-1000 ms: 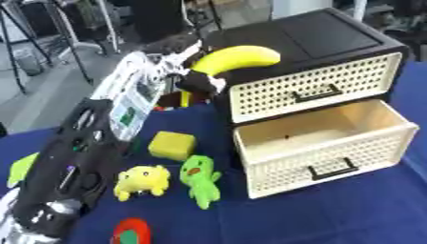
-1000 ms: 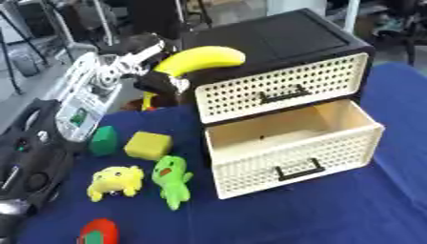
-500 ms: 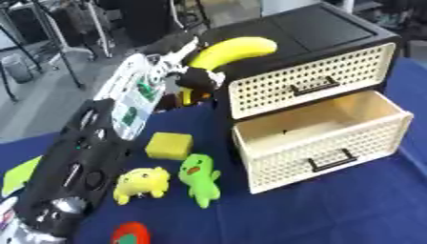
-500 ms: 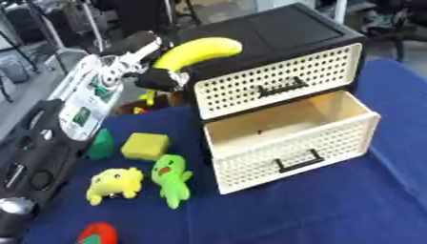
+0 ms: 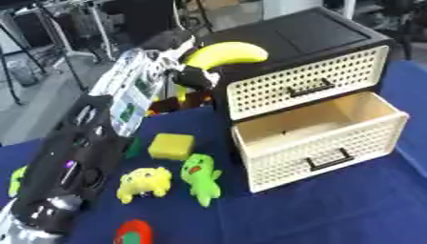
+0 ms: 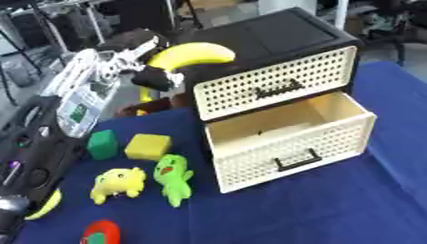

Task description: Pick up objects from table and place into drawer.

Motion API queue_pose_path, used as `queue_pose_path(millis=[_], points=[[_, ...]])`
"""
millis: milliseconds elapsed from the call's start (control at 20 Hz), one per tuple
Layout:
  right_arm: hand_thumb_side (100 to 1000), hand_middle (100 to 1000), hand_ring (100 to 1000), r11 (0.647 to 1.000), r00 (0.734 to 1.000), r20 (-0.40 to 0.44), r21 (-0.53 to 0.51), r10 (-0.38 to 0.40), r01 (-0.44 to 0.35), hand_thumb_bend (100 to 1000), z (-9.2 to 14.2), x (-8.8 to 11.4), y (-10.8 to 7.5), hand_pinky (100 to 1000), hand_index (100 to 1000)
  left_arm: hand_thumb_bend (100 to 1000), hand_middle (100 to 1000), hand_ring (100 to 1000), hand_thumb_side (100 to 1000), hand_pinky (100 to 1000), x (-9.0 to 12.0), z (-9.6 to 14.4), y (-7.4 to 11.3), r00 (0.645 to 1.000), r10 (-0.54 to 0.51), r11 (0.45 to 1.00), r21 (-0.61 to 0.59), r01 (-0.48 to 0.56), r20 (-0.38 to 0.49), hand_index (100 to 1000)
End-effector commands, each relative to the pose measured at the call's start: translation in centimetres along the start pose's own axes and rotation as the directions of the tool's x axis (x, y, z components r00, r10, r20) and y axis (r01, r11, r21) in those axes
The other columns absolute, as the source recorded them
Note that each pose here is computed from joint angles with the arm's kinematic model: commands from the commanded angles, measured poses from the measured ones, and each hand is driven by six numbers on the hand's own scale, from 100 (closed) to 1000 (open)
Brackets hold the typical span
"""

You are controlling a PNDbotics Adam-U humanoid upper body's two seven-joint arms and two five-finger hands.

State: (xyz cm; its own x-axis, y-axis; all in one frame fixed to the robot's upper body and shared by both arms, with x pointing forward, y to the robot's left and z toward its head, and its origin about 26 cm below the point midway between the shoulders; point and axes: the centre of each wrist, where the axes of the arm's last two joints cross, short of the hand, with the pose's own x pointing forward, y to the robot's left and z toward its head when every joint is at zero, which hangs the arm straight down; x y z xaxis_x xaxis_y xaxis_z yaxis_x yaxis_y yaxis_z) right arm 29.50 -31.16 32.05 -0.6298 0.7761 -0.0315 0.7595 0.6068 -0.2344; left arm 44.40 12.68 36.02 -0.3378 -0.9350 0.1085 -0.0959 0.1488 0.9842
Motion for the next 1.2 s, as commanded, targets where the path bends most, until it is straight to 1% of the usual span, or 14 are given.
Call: queue_pose_path(millis=[50,450,700,950,1200], points=[[808,498,501,1.000,1.000,0.025,-0.002,0.000,0.000,100,-0.6,0.3,-0.5,412,749,100,399,327,417,100,-0.3,0.7,2.8,0.999,-0.046,0.998,0.052,0.046,-0.012,568],[810,498,501,1.000,1.000,0.022,0.005,0.000,0.000,100,-0.5,0.3,-0.5,412,749,100,399,327,414,100,0.3,1.0,4.0,0.997,-0.074,0.995,0.073,0.074,-0.004,568],[808,498,500,1.000,1.000,0.022,0.004,0.001,-0.001,100,-0.5,0.3,-0.5,412,748,100,393,323,409,100,1.6,1.3,4.9,0.998,-0.049,0.993,0.111,0.045,0.031,560],[808,498,501,1.000,1.000,0.026,-0.005,-0.003,0.004,100,-0.7,0.4,-0.5,411,749,100,387,319,410,100,3.5,1.2,4.6,0.997,0.012,0.992,0.126,-0.022,0.079,553],[806,497,500,1.000,1.000,0.025,-0.005,-0.005,0.005,100,-0.8,0.4,-0.5,411,747,100,388,319,412,100,4.8,1.0,4.3,0.994,0.023,0.992,0.121,-0.036,0.108,554]])
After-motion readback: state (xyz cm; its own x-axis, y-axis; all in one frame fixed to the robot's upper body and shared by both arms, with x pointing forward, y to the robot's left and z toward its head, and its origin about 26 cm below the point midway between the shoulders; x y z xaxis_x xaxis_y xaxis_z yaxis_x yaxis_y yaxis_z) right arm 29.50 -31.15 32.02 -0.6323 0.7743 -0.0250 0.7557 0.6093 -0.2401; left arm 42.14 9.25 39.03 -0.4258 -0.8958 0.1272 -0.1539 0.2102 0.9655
